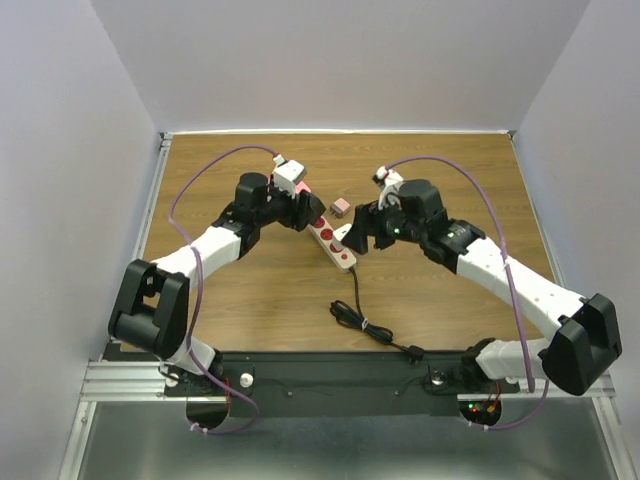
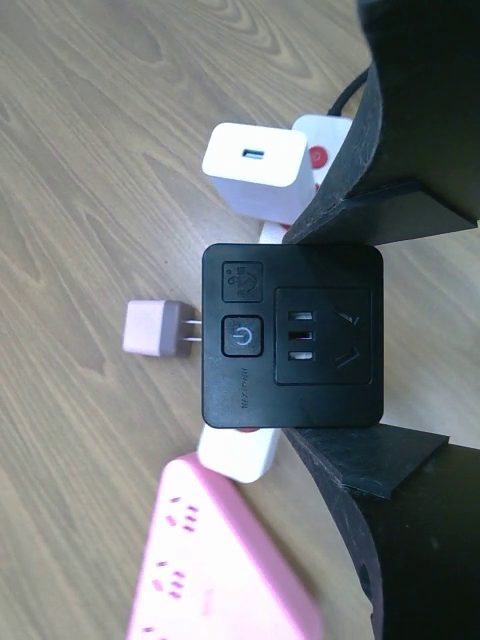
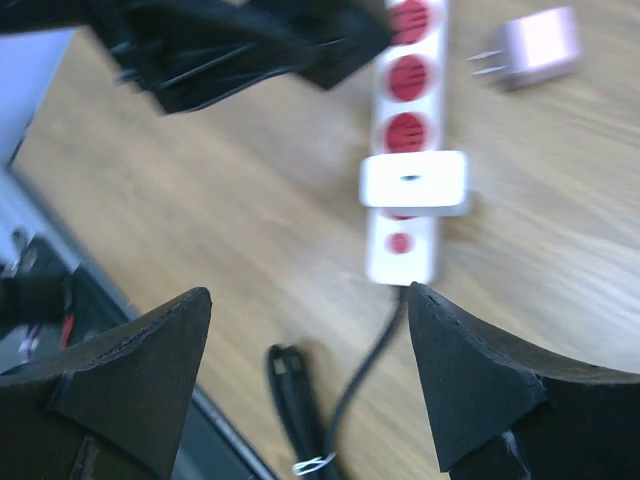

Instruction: Insert the plug

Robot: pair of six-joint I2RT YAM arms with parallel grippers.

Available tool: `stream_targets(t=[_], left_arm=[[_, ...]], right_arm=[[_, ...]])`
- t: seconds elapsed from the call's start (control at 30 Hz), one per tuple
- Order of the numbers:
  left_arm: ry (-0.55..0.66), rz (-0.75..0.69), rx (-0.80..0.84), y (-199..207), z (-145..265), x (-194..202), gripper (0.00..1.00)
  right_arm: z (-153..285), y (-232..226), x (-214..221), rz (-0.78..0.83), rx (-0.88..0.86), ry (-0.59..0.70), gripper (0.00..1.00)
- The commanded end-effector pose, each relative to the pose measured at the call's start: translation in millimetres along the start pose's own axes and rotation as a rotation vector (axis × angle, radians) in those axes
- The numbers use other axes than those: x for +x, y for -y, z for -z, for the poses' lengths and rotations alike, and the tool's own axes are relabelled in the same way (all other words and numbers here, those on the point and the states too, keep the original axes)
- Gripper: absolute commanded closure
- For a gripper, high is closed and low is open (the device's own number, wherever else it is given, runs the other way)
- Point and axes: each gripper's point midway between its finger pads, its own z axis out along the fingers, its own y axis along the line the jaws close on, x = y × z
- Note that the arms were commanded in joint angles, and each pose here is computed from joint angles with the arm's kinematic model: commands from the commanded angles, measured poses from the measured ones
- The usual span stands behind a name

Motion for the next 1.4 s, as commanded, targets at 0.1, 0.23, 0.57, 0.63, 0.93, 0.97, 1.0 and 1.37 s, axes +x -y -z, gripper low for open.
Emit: stream_targets(t=[0.1,0.23,0.57,0.63,0.93,0.97,1.0,1.37], left_arm=[[0.002,-0.164,0.126,7.0,-15.8,-20.1,1.00],[-0.052,-0.182,0.189,12.1,-21.9,-12.0,1.00],[-0.071,-0.193,0.197,7.6,-33.8,-6.5,1.00],[-0.082,-0.197,0.180,3.2,-36.6,-4.5,1.00],[-0.093,-0.216,0.181,-0.6,-43.3,-6.4,1.00],[-0.096,-0.218,0.182,-1.1,-44.2,-6.0,1.00],[-0.103,-0.219,0.182,-1.7,-44.9,-4.2,1.00],[-0.130,-0.241,0.180,-6.5,-48.3,-4.6,1.00]], right_arm=[[12.4,42.2,-30.9,-0.028,0.082,0.063,0.15],[15.8,51.8,-31.7,-0.038,0.091,0.066,0.15],[17.0,58.5,-15.2,-0.058,0.093,0.038,0.15],[17.2,59.9,-13.8,-0.061,0.098,0.037,0.15],[13.4,64.1,0.7,-0.072,0.098,0.002,0.15],[14.0,63.9,0.7,-0.070,0.097,0.004,0.15],[14.4,63.1,0.9,-0.068,0.096,0.004,0.15],[19.6,64.4,5.2,-0.066,0.108,0.011,0.15]])
